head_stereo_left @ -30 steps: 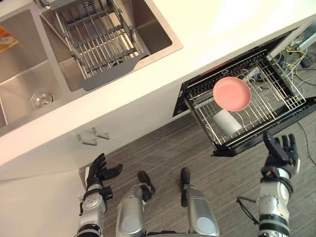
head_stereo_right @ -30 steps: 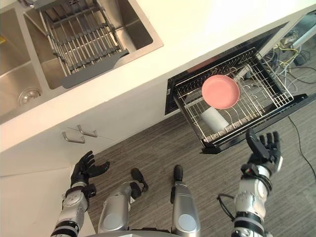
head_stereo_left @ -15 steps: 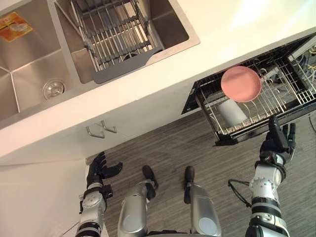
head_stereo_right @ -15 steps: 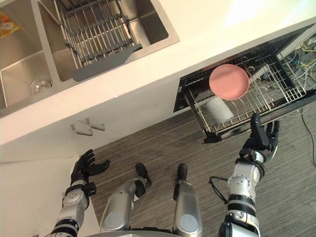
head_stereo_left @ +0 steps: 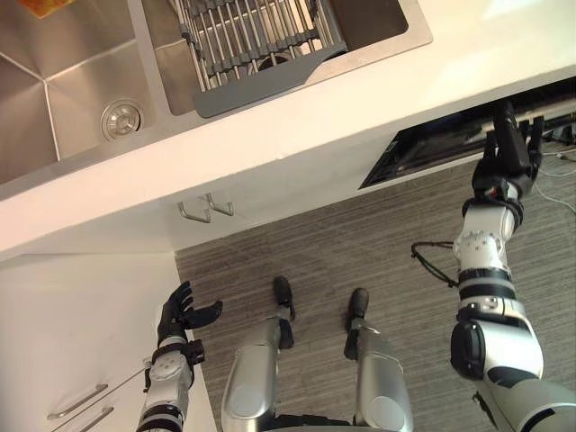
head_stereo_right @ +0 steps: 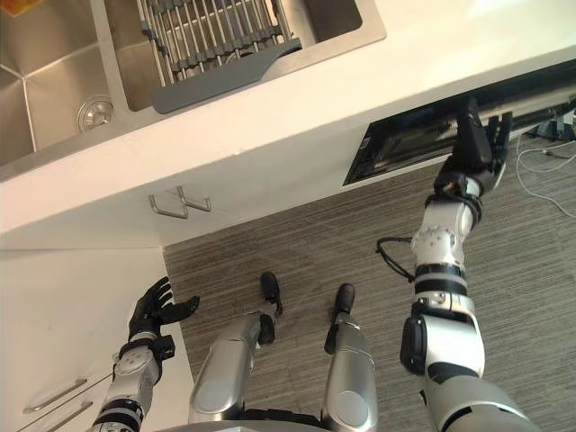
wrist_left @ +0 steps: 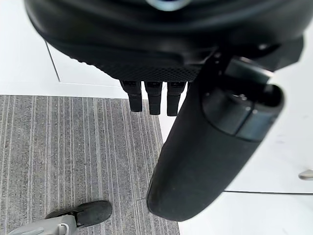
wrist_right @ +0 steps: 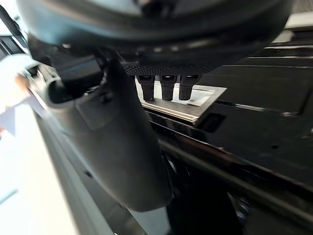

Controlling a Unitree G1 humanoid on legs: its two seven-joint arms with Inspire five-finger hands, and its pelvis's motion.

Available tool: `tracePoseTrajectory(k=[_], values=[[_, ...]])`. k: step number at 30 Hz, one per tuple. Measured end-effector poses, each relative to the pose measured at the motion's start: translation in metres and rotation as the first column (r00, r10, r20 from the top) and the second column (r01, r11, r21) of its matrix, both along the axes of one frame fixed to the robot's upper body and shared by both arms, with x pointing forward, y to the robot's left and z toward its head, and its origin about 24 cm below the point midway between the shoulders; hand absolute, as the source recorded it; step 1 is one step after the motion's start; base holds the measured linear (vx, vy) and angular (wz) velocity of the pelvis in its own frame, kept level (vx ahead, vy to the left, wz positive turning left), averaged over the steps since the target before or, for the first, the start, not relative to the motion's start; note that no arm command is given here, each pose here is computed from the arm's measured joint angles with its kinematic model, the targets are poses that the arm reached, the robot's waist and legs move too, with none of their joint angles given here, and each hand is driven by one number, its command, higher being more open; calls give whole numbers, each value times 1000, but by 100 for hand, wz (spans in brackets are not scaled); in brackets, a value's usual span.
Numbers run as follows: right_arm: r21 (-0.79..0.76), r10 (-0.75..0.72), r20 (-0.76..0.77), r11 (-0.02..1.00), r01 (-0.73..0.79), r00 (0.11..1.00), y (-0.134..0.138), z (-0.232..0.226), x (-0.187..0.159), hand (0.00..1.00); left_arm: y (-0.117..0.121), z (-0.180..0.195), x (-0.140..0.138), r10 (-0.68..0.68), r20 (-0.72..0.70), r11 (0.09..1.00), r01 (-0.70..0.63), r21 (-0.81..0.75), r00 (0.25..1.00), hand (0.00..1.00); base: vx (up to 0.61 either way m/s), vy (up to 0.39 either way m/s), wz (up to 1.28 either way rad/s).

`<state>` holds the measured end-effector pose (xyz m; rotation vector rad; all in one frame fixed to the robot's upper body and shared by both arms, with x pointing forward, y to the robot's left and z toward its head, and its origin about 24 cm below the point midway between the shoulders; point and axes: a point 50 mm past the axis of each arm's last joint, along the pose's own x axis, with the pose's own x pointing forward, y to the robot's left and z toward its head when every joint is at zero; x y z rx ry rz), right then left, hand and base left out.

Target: Walk over to the sink, pick up the cup, carry it to the dishwasher, place the cup inside the dishwasher, then close the dishwasher door

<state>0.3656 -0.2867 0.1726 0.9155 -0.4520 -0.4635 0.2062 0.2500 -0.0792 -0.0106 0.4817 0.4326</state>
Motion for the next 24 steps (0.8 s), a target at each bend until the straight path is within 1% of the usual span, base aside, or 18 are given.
tracePoseTrajectory(k=[3,7,9,10,12,13,16,18,19,20,21,24], values=[[-40,20,-4,999,-20,1000,3,1,2,90,-1,0,1,0,0,1000,0,3,1000,90,-4,4,6],[-57,18,-23,998,-20,1000,1,2,3,90,-2,2,4,-2,10,1000,2,6,1000,90,-50,15,6],[-93,32,-39,995,-36,999,-1,-1,3,90,-2,2,4,-1,7,1000,1,5,1000,90,-15,9,1],[-105,35,-46,994,-39,998,-2,-3,1,90,-2,2,4,-2,7,1000,2,5,1000,90,0,0,0],[-204,62,-114,975,-85,991,-4,-25,-7,90,-2,2,4,-8,5,1000,8,8,1000,90,43,-2,6],[-229,72,-138,968,-103,988,-3,-32,-10,90,-2,2,4,-8,6,1000,8,9,1000,90,58,-7,3],[-301,95,-274,937,-179,957,-5,-71,-29,90,1,4,4,-8,13,1000,8,18,1000,90,63,-5,1],[-322,81,-428,917,-235,900,-6,-115,-53,90,6,5,2,-15,5,999,14,37,1000,90,78,12,15],[-329,76,-461,910,-250,884,-7,-125,-61,90,8,5,2,-19,4,999,19,41,1000,90,65,25,23],[-349,63,-533,892,-286,844,-7,-144,-76,90,10,6,2,-24,2,999,23,47,1000,90,30,22,13],[-364,51,-569,880,-307,821,-7,-152,-84,90,11,6,1,-27,0,998,27,49,1000,90,23,40,10],[-382,23,-701,832,-402,713,-1,-192,-126,90,20,3,-10,-23,-30,997,26,71,999,90,0,46,-1]])
